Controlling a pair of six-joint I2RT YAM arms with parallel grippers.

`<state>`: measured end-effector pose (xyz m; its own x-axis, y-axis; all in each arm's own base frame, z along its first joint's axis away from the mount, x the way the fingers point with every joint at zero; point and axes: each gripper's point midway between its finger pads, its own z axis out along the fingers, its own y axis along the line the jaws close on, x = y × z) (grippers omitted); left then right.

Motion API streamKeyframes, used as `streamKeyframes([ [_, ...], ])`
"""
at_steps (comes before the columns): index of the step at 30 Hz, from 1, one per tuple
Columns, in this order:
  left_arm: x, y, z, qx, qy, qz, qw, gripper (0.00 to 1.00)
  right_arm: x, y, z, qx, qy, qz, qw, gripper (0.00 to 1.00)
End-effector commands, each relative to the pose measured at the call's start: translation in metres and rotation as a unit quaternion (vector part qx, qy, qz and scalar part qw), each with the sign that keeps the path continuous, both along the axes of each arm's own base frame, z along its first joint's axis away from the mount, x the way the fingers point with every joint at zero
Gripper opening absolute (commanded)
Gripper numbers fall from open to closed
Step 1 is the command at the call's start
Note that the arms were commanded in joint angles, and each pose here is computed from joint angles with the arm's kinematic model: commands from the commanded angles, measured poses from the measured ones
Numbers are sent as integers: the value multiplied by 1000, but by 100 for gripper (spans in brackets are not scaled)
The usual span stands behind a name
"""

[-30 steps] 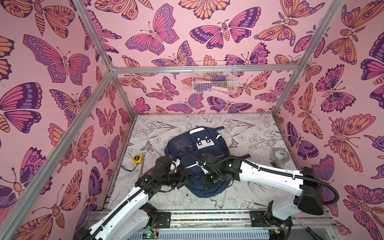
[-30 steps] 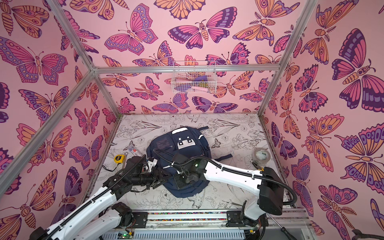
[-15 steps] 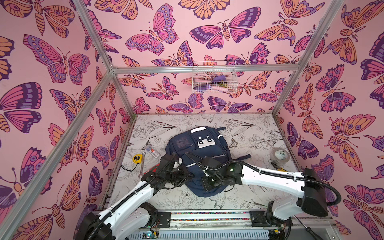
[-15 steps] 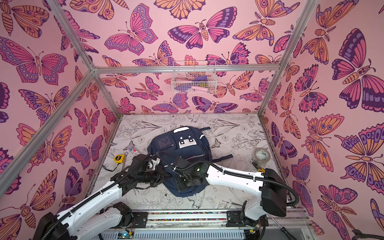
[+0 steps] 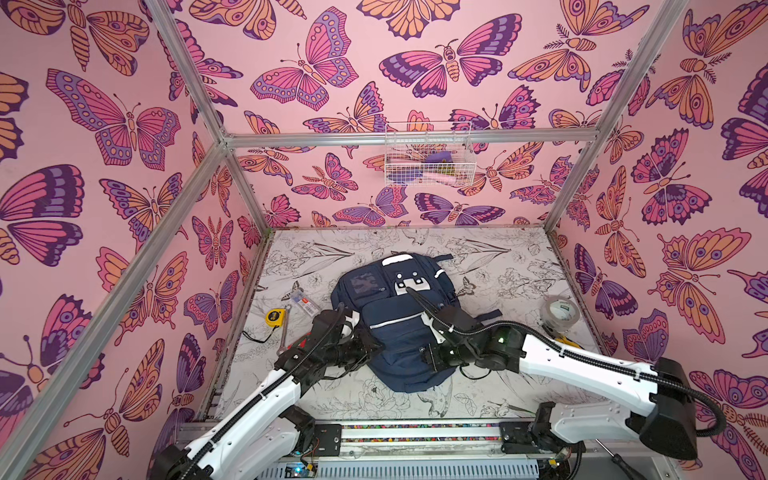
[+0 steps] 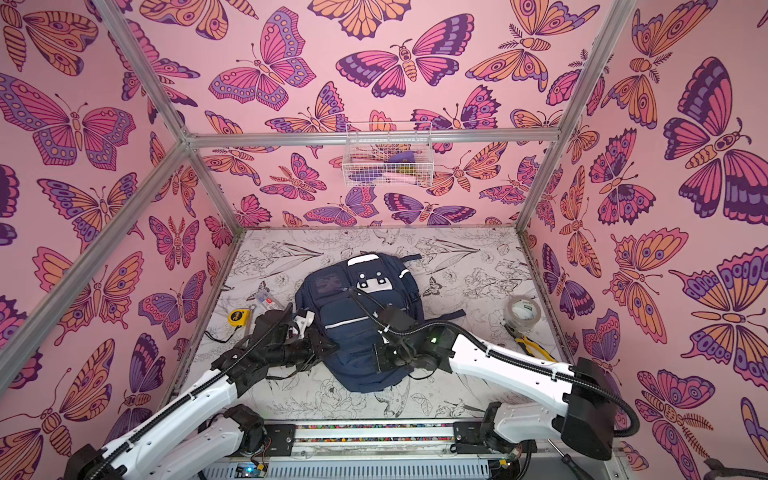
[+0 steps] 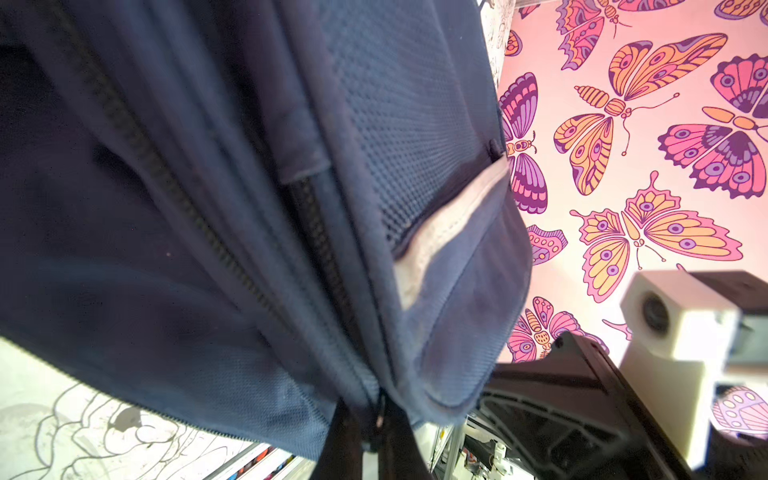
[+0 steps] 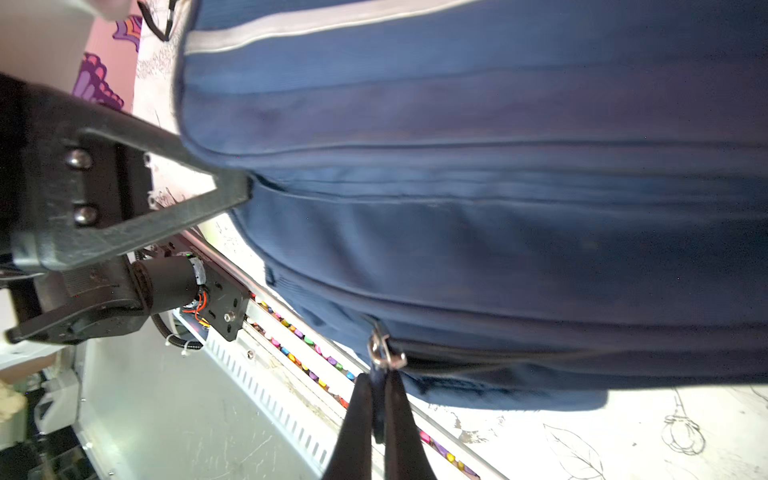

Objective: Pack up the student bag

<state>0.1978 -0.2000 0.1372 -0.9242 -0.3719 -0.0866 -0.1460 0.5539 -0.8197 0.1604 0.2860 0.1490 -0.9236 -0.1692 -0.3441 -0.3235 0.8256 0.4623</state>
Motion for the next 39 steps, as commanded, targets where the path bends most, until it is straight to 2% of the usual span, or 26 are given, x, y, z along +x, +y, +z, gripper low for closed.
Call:
streamKeyframes([
  [1, 15, 49, -37, 108, 6, 84, 991, 0, 7, -82, -35, -128, 24, -77, 988, 0],
  [7, 33, 63, -34, 123, 1, 96, 988, 0, 22, -123, -42, -143, 35, -134, 980, 0],
  [11, 55, 77, -30, 129, 1, 112, 985, 0, 16, -117, -39, -123, 42, -113, 985, 0],
  [16, 91, 105, -22, 142, 1, 149, 979, 0, -3, -57, -32, -48, 44, -53, 996, 0],
  [20, 110, 109, -17, 130, 9, 150, 980, 0, -13, 2, -13, 0, 26, -2, 1000, 0],
  [21, 110, 105, -16, 117, 15, 142, 983, 11, -13, 16, -9, 15, 25, 5, 1000, 0],
  [24, 100, 95, -12, 94, 26, 132, 986, 37, -7, 43, -1, 42, 22, 14, 999, 0],
  [27, 76, 93, -9, 86, 36, 136, 986, 51, 0, 56, 0, 42, 17, 16, 999, 0],
  [33, 27, 61, 0, 42, 48, 117, 991, 59, 0, 67, -4, 53, 28, 24, 998, 0],
  [39, 12, 22, 2, 27, 65, 82, 994, 59, -6, 72, 4, 73, 26, 27, 997, 0],
])
